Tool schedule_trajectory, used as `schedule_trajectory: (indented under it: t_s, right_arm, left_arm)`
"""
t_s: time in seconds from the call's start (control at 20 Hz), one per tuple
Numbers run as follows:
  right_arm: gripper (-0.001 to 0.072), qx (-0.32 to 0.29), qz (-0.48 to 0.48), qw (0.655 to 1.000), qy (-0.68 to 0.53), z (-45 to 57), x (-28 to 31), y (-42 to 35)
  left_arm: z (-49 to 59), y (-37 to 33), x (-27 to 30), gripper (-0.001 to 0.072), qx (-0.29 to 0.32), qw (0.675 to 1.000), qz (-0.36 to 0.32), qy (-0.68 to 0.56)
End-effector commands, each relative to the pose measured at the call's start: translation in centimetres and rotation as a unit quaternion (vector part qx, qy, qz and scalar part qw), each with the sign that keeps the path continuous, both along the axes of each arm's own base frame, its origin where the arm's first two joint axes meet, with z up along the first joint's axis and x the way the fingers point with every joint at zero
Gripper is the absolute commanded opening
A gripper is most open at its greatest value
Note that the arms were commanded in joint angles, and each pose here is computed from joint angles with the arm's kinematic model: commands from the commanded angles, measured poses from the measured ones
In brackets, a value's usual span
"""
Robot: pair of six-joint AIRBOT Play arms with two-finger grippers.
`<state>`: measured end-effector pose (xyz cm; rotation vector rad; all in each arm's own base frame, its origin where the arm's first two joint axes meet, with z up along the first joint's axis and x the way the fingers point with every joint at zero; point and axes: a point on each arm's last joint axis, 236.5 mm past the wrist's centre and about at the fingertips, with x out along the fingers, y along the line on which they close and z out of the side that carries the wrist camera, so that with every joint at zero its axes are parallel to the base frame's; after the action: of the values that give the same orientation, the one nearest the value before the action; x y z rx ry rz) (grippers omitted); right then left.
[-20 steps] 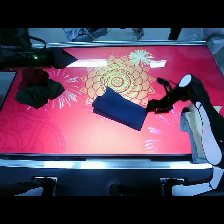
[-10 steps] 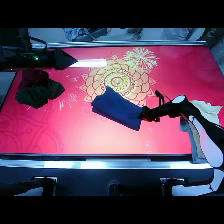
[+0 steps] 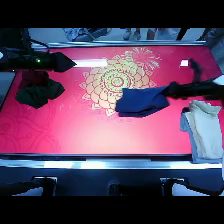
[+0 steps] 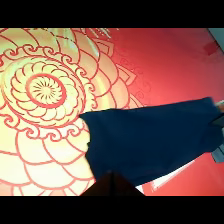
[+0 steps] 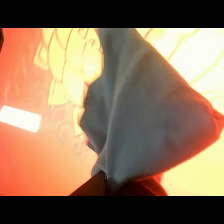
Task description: Fold the shirts.
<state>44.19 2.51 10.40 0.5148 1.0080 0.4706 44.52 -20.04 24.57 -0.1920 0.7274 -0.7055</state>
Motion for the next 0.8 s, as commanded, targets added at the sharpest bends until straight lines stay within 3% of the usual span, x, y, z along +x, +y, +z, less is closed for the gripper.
schedule_trajectory:
  t_s: [0.0,0.3,0.5,0.75]
  right_arm:
    - [0.0044,-0.054,-0.083,0.995,-0.018,6.8,-2.4,-9.0]
    - [0.0045,-0.063,-0.230,0.970,-0.049,12.5,-5.3,-19.1]
    - [0.0045,-0.019,-0.304,0.946,-0.108,15.9,-4.6,-22.5]
    - [0.0045,-0.012,-0.341,0.928,-0.150,17.7,-3.8,-24.5]
  left_arm:
    - [-0.4,0.5,0.2,0.0030,0.019,1.000,0.000,-0.006]
    - [-0.4,0.5,0.2,0.0030,0.020,1.000,-0.002,-0.008]
    - [-0.4,0.5,0.2,0.0030,0.020,1.000,-0.002,-0.008]
    - [-0.4,0.5,0.2,0.0030,0.025,1.000,-0.007,-0.013]
